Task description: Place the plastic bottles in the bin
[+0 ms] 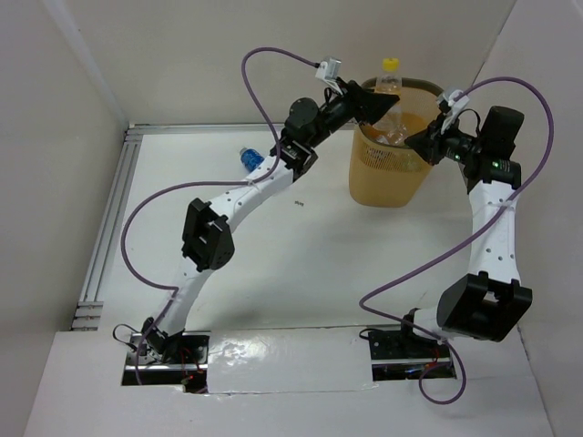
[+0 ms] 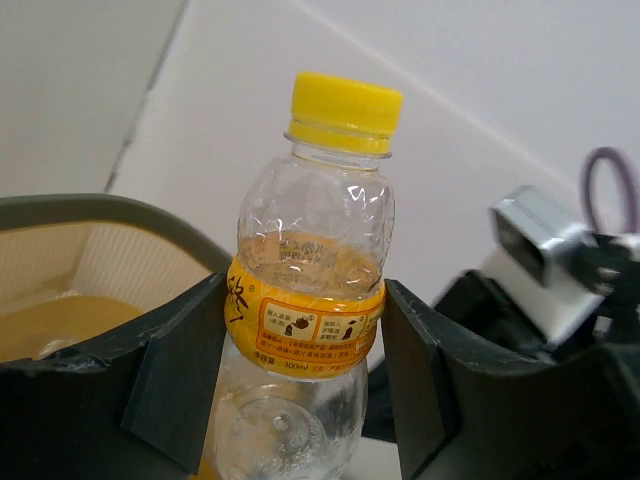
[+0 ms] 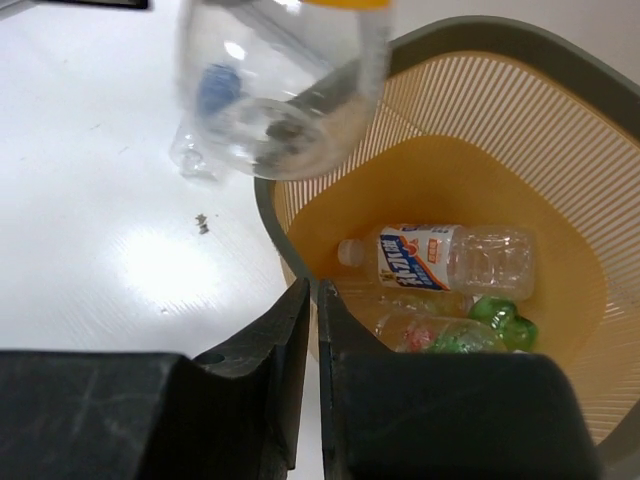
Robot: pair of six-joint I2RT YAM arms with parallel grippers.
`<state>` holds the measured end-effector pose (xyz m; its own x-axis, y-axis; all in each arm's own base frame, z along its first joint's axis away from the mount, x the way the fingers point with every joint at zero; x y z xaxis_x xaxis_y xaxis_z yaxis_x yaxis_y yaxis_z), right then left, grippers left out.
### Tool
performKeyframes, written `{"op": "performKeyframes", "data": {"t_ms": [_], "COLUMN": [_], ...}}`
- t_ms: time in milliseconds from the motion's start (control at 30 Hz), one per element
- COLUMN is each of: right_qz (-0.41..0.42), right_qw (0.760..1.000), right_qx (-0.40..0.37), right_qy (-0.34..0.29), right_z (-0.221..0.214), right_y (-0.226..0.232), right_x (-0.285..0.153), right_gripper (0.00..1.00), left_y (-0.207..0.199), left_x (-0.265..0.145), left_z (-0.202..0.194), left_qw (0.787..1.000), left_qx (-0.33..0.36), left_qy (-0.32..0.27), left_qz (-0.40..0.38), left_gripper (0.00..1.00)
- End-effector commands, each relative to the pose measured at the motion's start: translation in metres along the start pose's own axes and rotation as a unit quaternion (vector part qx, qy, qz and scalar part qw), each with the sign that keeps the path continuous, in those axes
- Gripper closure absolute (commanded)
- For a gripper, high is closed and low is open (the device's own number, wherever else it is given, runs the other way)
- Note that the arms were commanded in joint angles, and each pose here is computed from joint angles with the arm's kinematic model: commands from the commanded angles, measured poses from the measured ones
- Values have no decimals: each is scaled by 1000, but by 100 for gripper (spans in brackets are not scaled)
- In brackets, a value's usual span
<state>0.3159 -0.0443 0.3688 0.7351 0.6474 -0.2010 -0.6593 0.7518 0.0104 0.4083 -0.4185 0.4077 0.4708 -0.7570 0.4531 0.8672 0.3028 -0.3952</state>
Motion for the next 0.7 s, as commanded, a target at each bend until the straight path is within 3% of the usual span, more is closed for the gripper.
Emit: {"op": "performKeyframes", "data": {"t_ms": [0,267,467,533,567,667], "right_qz": [15,23,33,34,34,34], "right_qw": [1000,1000,999,999,999,999], "right_qx": [-11,-16,-17,-12,-12,-12], "right_qy": [-5,3,2,5,5,5], "right_z": [2,-2,-4,-8,-8,-8], "right_y": [12,19,20,20,20,20], "right_x": [-6,-10,-9,-8,-8,-8], "right_gripper": [85,81,80,79,77,75], "left_y": [16,38,38,33,34,34], "left_x": [9,12,12,13,13,13], "left_z": [-8,-31,-29,-32,-34,-34], "left_qw": [996,993,992,993,993,993], "left_qx": [48,50,54,52,52,51], "left_qy": [-30,-27,-25,-23,-19,-17], "left_qz": [69,102,109,105,108,104], "left_gripper": [77,68,47,36,25,16]}}
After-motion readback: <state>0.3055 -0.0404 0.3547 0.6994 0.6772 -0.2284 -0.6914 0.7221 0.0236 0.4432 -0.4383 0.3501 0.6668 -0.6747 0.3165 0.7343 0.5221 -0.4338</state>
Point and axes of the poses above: each gripper's point midway between its finger pads, its own x axis out along the fingers, its own y axis along the line the jaws close on, z = x × y, the point moved 10 cm from there along -x, back along the fingers, and after that the axes turned 8 degrees about x, right-handed, at the moved point
